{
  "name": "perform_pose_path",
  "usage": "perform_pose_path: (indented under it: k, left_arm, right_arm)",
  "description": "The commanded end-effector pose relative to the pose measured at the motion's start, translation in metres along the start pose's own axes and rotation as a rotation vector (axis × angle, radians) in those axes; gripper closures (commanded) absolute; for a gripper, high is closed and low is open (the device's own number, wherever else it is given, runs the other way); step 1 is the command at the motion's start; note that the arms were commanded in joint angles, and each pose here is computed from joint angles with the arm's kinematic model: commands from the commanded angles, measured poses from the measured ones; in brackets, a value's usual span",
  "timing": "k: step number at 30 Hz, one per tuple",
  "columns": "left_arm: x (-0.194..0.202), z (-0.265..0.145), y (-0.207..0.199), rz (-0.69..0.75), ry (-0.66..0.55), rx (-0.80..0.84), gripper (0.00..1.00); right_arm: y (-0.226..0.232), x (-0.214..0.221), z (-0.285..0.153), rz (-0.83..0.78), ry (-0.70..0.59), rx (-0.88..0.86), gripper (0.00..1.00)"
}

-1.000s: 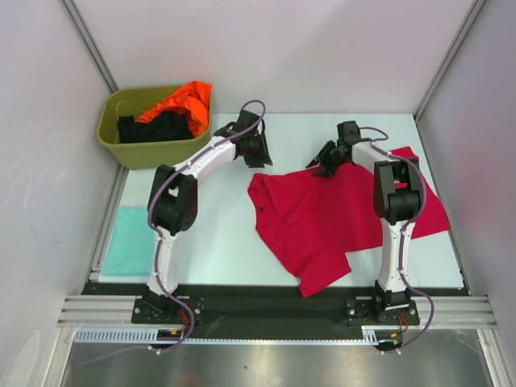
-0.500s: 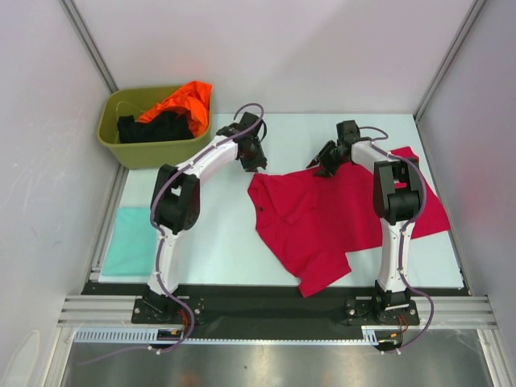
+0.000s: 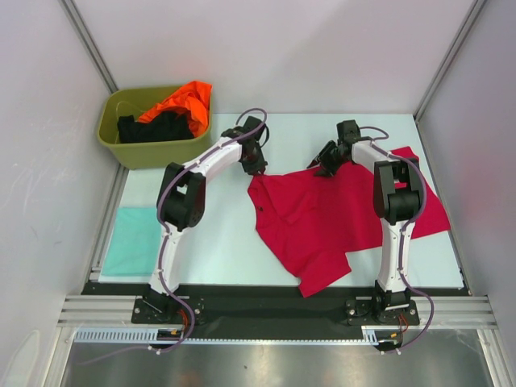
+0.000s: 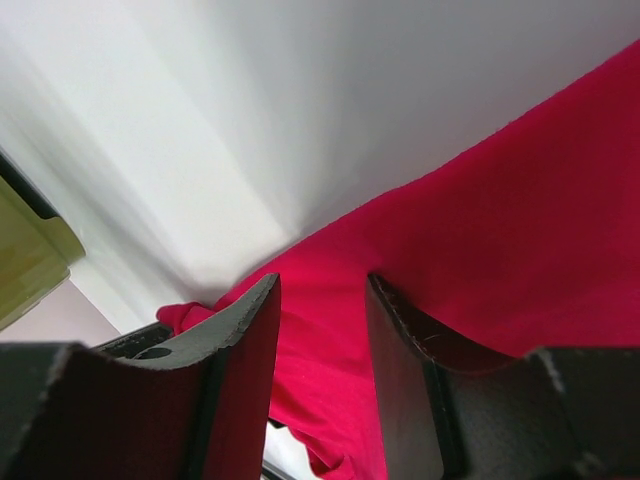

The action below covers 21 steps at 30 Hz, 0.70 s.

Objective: Fold and stack the t-shirts
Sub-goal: Fold the tshirt

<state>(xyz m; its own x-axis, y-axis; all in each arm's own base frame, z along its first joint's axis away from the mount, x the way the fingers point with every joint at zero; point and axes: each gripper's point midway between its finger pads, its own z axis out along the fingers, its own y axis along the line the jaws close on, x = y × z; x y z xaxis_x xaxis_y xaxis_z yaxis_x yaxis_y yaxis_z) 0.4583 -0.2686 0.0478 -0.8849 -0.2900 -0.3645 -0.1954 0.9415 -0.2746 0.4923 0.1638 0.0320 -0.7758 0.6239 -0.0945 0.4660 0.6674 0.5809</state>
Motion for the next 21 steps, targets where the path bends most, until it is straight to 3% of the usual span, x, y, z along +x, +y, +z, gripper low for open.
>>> perform_pose_path:
  k: [1,5,10,15,21]
  left_arm:
    - [-0.014,-0.010,-0.016,0.013,-0.041,0.038,0.81]
    - [-0.018,-0.017,-0.012,0.041,-0.060,0.020,1.00]
    - [-0.028,-0.039,0.004,0.080,-0.119,-0.008,1.00]
    - [-0.043,-0.068,0.002,0.088,-0.235,0.086,1.00]
    - [-0.033,-0.070,0.021,0.054,-0.228,0.083,1.00]
  right_arm:
    - [0.000,-0.007,-0.006,-0.007,-0.031,0.028,0.55]
    - [-0.004,-0.009,-0.005,-0.011,-0.038,0.045,0.55]
    - [-0.016,-0.011,-0.001,0.001,-0.042,0.069,0.55]
    - [-0.030,-0.015,0.004,0.014,-0.042,0.089,0.55]
    - [-0.037,-0.017,0.008,0.021,-0.043,0.103,0.55]
